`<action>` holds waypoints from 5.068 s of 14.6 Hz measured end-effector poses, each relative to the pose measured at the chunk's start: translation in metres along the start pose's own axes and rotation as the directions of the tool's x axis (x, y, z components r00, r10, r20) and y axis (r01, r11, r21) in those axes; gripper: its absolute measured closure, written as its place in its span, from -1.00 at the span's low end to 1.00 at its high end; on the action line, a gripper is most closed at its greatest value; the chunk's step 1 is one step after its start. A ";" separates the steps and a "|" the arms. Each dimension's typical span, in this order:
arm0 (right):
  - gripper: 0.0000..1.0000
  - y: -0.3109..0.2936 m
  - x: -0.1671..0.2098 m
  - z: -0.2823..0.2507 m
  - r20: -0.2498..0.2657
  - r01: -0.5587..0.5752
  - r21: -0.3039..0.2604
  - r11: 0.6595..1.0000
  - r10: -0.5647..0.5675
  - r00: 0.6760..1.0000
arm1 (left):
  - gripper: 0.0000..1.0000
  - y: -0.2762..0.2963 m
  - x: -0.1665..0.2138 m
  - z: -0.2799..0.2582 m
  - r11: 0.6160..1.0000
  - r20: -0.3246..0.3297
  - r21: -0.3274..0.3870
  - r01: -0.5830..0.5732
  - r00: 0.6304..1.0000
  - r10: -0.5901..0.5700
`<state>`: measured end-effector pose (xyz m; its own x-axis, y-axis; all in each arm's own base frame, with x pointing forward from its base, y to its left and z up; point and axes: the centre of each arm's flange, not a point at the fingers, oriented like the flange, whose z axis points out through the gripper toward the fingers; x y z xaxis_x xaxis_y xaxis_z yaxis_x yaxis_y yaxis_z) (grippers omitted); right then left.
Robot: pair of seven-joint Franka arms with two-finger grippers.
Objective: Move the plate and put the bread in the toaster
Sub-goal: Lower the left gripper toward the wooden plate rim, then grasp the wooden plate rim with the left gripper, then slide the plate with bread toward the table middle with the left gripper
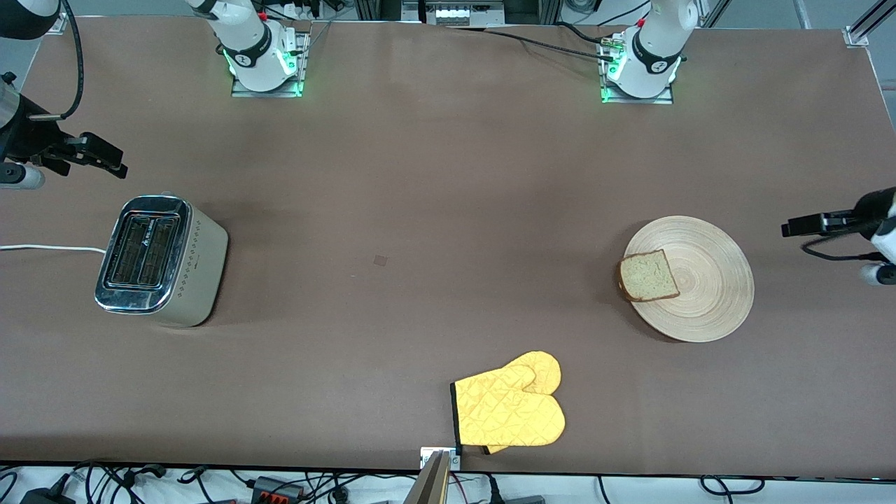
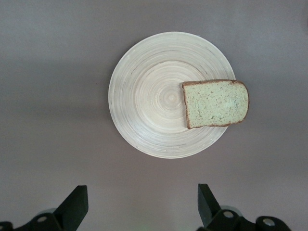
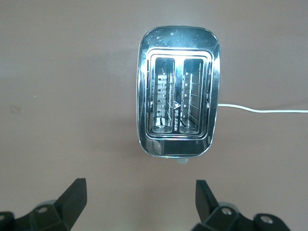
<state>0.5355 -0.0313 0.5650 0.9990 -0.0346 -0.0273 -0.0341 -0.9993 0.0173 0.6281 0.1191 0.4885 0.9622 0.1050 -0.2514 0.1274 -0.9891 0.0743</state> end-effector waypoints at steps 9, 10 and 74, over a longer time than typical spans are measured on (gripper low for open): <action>-1.00 -0.001 0.000 0.000 0.000 0.001 0.000 1.000 -0.001 1.000 | -1.00 -0.184 0.061 0.199 0.836 -0.080 -0.535 -0.122 0.992 0.093; -1.00 0.000 0.000 0.000 0.000 0.001 0.000 1.000 -0.001 1.000 | -1.00 -0.188 0.064 0.214 0.811 -0.099 -0.567 -0.144 0.989 0.107; -1.00 -0.001 0.006 0.007 -0.004 0.013 0.000 1.000 -0.013 1.000 | 0.02 0.265 0.022 0.421 0.464 -0.185 -0.864 -0.197 0.980 0.072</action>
<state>0.5411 -0.0309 0.5574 0.9995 -0.0214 -0.0235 -0.0210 -0.9996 0.0172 0.5814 -0.1845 0.0962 0.9968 0.0507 -0.0622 0.0771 -0.3899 0.9176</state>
